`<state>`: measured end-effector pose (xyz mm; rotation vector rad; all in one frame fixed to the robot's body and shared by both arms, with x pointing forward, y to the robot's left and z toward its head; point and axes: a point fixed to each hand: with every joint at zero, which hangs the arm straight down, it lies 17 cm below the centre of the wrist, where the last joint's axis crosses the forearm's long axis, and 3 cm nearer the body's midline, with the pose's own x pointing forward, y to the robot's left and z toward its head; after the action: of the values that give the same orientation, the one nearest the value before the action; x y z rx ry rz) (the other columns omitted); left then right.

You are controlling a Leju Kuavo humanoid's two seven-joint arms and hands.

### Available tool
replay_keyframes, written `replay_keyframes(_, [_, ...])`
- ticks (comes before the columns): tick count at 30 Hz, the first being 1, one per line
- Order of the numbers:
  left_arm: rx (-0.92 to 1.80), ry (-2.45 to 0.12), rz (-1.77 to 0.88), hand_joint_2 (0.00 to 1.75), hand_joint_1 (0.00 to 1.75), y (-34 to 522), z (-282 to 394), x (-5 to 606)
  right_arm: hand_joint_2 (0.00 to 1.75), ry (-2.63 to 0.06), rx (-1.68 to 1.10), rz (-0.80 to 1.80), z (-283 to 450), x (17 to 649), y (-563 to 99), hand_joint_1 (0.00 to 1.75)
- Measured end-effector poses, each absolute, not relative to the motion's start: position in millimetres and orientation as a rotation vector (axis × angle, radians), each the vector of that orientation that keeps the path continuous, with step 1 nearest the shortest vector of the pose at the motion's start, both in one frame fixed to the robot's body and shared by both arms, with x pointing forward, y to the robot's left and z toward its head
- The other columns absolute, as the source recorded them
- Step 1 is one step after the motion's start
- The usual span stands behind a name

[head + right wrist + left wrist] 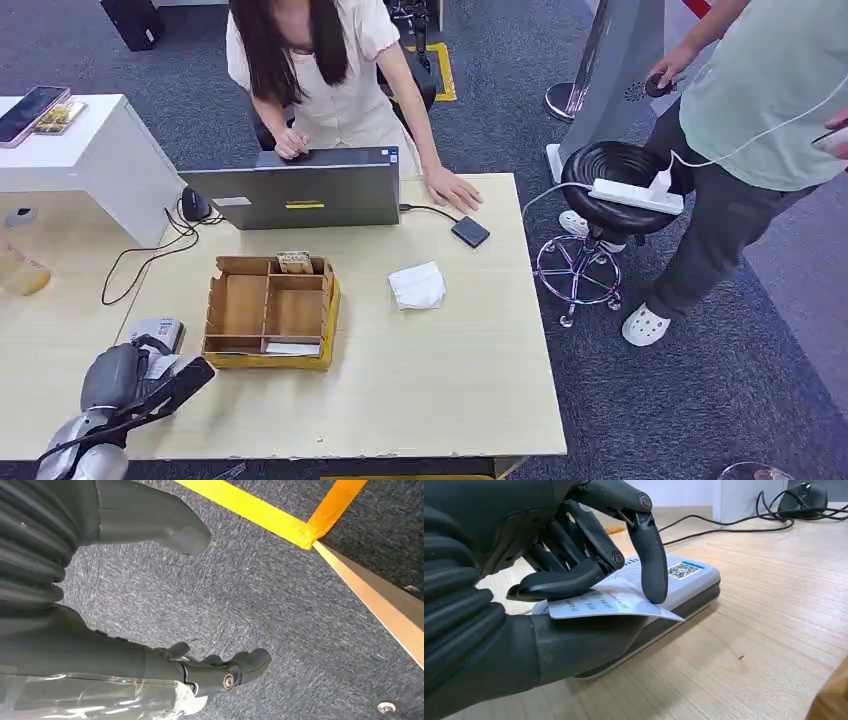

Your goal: Pass the card to the sensor for recognition and then transmit it.

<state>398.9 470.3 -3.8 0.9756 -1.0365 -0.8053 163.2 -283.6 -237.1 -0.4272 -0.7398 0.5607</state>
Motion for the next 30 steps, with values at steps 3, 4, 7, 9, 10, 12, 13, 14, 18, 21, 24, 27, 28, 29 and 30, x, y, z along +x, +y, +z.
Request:
replay_keyframes(3, [0.978, -1.044, -0.803, 1.75, 1.75, 470, -2, 400, 1.75, -0.741, -0.427, 0.565, -237, 163, -283, 0.00])
replay_keyframes(4, [0.978, -1.047, -0.801, 1.75, 1.75, 470, -2, 400, 1.75, -0.741, -0.427, 0.565, -237, 163, -283, 0.00])
replay_keyframes(7, [0.981, -1.094, -0.771, 1.75, 1.75, 469, 7, 405, 1.75, -0.741, -0.426, 0.566, -237, 163, -283, 0.00])
replay_keyframes(9, [0.990, -1.140, -0.746, 1.75, 1.75, 468, 18, 410, 1.75, -0.741, -0.427, 0.566, -237, 163, -283, 0.00])
replay_keyframes(10, [0.997, -1.164, -0.734, 1.75, 1.75, 468, 25, 413, 1.75, -0.741, -0.427, 0.566, -237, 163, -283, 0.00])
replay_keyframes(12, [1.015, -1.227, -0.703, 1.75, 1.75, 467, 44, 422, 1.75, -0.742, -0.426, 0.568, -237, 164, -283, 0.00])
replay_keyframes(13, [1.024, -1.261, -0.687, 1.75, 1.75, 466, 55, 427, 1.75, -0.743, -0.427, 0.569, -237, 164, -283, 0.00])
replay_keyframes(14, [1.034, -1.301, -0.672, 1.75, 1.75, 464, 67, 432, 1.75, -0.743, -0.427, 0.569, -237, 164, -283, 0.00])
replay_keyframes(18, [1.080, -1.437, -0.622, 1.75, 1.75, 460, 120, 454, 1.75, -0.747, -0.427, 0.573, -236, 166, -282, 0.00])
replay_keyframes(21, [1.122, -1.525, -0.603, 1.75, 1.75, 455, 160, 470, 1.75, -0.748, -0.427, 0.577, -236, 167, -282, 0.00])
replay_keyframes(24, [1.183, -1.595, -0.630, 1.75, 1.75, 443, 194, 485, 1.75, -0.751, -0.426, 0.584, -236, 169, -281, 0.00])
replay_keyframes(27, [1.266, -1.648, -0.682, 1.75, 1.75, 428, 225, 498, 1.75, -0.755, -0.424, 0.589, -235, 173, -281, 0.00])
replay_keyframes(28, [1.301, -1.665, -0.709, 1.75, 1.75, 421, 235, 503, 1.75, -0.757, -0.423, 0.592, -235, 174, -280, 0.00])
replay_keyframes(29, [1.321, -1.679, -0.729, 1.75, 1.75, 414, 245, 508, 1.75, -0.759, -0.422, 0.593, -234, 175, -280, 0.00])
replay_keyframes(30, [1.329, -1.697, -0.738, 1.75, 1.75, 408, 253, 512, 1.75, -0.760, -0.422, 0.597, -234, 177, -279, 0.00])
